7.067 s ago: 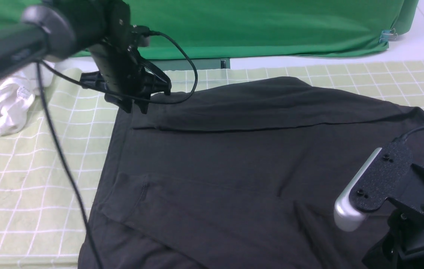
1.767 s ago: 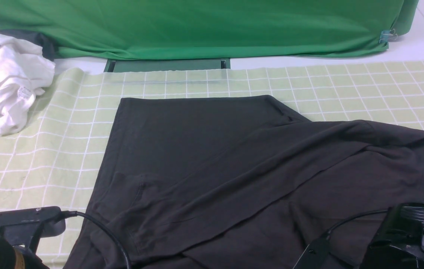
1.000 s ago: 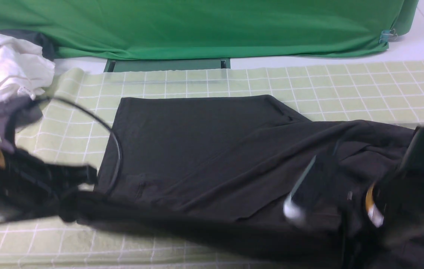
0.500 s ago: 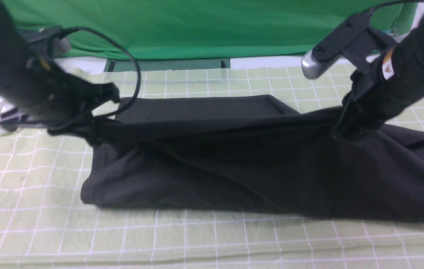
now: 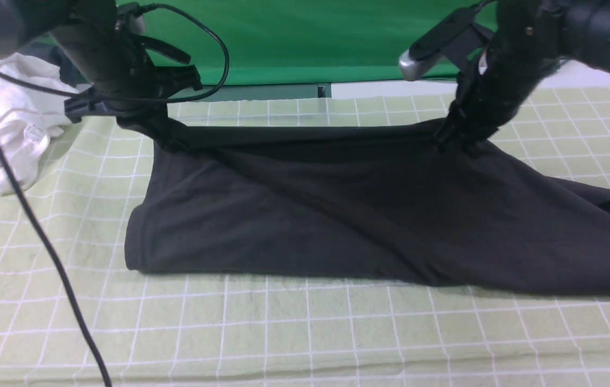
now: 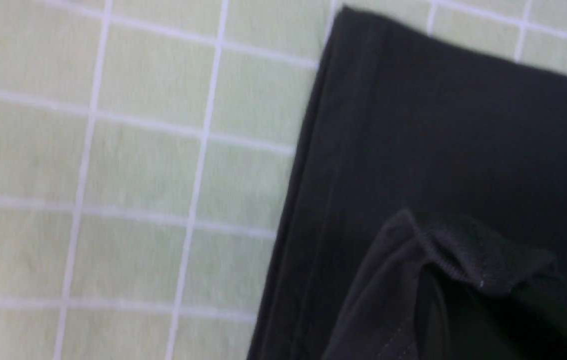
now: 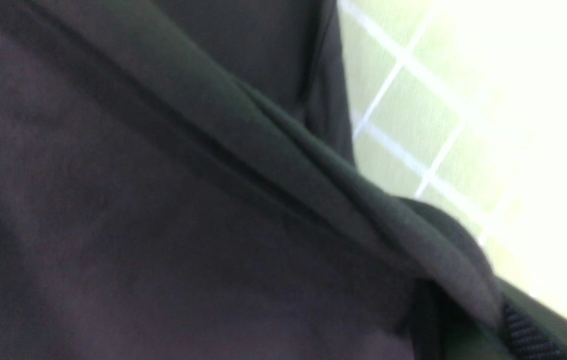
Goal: Fold a long-sleeved shirt over a green coffee tablecloth.
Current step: 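Fold the black garment in half by bringing its near edge over to the far edge, then pull the folded dark garment lengthwise by its ends to straighten it flat on the table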
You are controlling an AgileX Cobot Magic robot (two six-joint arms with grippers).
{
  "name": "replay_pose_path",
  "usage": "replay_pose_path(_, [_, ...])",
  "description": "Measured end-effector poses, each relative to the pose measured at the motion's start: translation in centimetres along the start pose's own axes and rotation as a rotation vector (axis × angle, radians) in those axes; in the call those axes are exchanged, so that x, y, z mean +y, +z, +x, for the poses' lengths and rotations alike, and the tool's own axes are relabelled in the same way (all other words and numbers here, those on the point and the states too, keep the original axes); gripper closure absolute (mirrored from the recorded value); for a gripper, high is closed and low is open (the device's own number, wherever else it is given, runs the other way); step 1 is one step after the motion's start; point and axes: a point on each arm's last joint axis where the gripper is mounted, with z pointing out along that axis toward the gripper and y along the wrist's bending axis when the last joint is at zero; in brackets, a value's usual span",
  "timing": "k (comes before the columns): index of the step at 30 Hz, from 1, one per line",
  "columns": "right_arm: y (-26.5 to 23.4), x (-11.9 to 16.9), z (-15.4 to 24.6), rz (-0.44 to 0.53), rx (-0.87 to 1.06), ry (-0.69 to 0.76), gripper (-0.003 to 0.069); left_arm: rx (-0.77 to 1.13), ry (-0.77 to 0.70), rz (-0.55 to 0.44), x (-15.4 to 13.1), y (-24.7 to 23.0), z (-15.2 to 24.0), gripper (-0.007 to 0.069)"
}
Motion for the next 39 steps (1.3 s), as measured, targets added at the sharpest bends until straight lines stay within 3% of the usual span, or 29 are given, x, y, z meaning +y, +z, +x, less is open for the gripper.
replay_pose_path(12, [6.9,0.1,-3.3,0.001,-0.001,-0.022,0.0617,0.038,0.005,-0.059,0.9,4.9,-2.7,0.0598])
replay_pose_path(15, [7.7,0.2,-3.5,0.004,-0.018,-0.022,0.0598,0.023,0.010,-0.063,1.0,5.4,-2.9,0.0557])
replay_pose_path(25, [7.2,-0.2,-4.3,0.021,-0.070,0.011,0.0340,-0.086,0.059,-0.119,1.3,4.3,-4.4,0.0321])
replay_pose_path(28, [5.8,-0.7,-4.8,0.028,-0.040,0.023,0.0316,-0.102,0.080,-0.106,0.9,2.6,-5.0,0.0297])
replay_pose_path(32, [3.5,-1.6,-5.3,0.039,0.004,0.041,0.0366,-0.066,0.151,-0.061,0.1,0.7,-4.9,0.0359])
replay_pose_path(36, [0.6,-2.4,-5.4,0.045,0.051,0.044,0.0587,-0.028,0.288,-0.006,-2.2,0.2,-3.8,0.0543])
replay_pose_path(39, [-1.1,-3.3,-5.2,0.052,0.038,0.065,0.0649,0.028,0.349,0.010,-3.9,1.4,-2.2,0.0606])
